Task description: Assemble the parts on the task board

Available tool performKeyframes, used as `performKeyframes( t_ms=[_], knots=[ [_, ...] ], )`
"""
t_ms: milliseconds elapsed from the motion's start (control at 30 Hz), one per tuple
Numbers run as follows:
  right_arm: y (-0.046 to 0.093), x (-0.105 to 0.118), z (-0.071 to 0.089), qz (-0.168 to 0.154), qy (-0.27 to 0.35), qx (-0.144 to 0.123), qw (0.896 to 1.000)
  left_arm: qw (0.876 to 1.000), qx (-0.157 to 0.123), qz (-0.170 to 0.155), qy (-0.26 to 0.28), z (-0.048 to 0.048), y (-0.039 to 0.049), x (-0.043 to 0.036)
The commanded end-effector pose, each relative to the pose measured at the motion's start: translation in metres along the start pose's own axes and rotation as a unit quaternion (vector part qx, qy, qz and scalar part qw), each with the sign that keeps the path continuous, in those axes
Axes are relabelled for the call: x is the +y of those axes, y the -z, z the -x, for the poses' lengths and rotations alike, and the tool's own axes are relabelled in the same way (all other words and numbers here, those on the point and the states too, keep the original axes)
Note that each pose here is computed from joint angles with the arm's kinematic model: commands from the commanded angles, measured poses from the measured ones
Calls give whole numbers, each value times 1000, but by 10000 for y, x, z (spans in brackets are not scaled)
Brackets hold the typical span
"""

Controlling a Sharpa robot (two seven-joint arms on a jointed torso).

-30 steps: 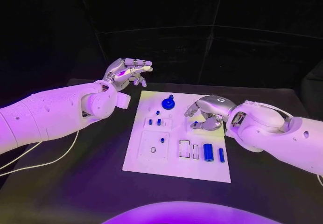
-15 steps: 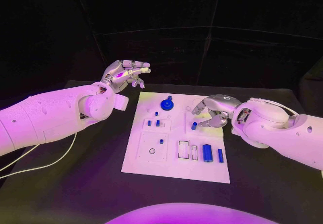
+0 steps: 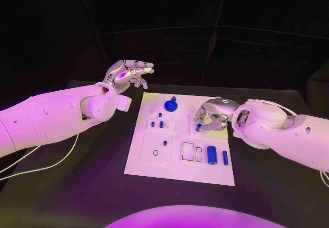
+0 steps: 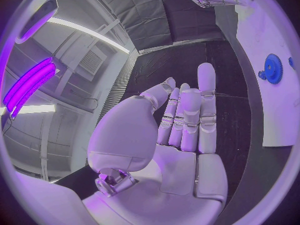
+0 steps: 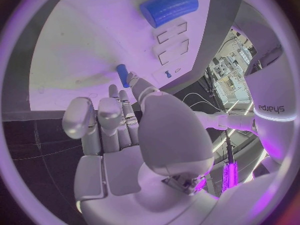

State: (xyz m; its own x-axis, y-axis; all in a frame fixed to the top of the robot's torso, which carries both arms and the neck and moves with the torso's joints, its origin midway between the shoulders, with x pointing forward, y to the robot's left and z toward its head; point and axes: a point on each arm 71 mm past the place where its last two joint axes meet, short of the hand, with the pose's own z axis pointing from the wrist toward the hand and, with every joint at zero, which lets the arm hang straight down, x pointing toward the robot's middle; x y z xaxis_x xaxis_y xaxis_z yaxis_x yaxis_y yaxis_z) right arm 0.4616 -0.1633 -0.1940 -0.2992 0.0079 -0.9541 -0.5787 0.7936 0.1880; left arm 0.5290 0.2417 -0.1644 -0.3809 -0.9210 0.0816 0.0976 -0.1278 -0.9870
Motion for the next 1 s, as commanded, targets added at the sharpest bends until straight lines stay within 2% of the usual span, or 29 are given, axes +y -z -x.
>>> performKeyframes(
  t_ms=[33,267,567,733,1000],
  knots=[
    [-15,18,-27,2,10,23,1000,1000,5,-5,5,-9,-6,-17],
    [-43,39,-53,3,18,38,999,1000,5,-4,5,-10,-8,-16],
    [-75,53,-77,2,29,40,999,1000,4,-4,4,-8,-8,-16],
    [-82,63,-59,3,34,22,999,1000,3,-4,4,-1,-6,-16],
    [-17,124,35,18,24,-43,999,1000,3,-4,3,6,-6,-15]
  ],
)
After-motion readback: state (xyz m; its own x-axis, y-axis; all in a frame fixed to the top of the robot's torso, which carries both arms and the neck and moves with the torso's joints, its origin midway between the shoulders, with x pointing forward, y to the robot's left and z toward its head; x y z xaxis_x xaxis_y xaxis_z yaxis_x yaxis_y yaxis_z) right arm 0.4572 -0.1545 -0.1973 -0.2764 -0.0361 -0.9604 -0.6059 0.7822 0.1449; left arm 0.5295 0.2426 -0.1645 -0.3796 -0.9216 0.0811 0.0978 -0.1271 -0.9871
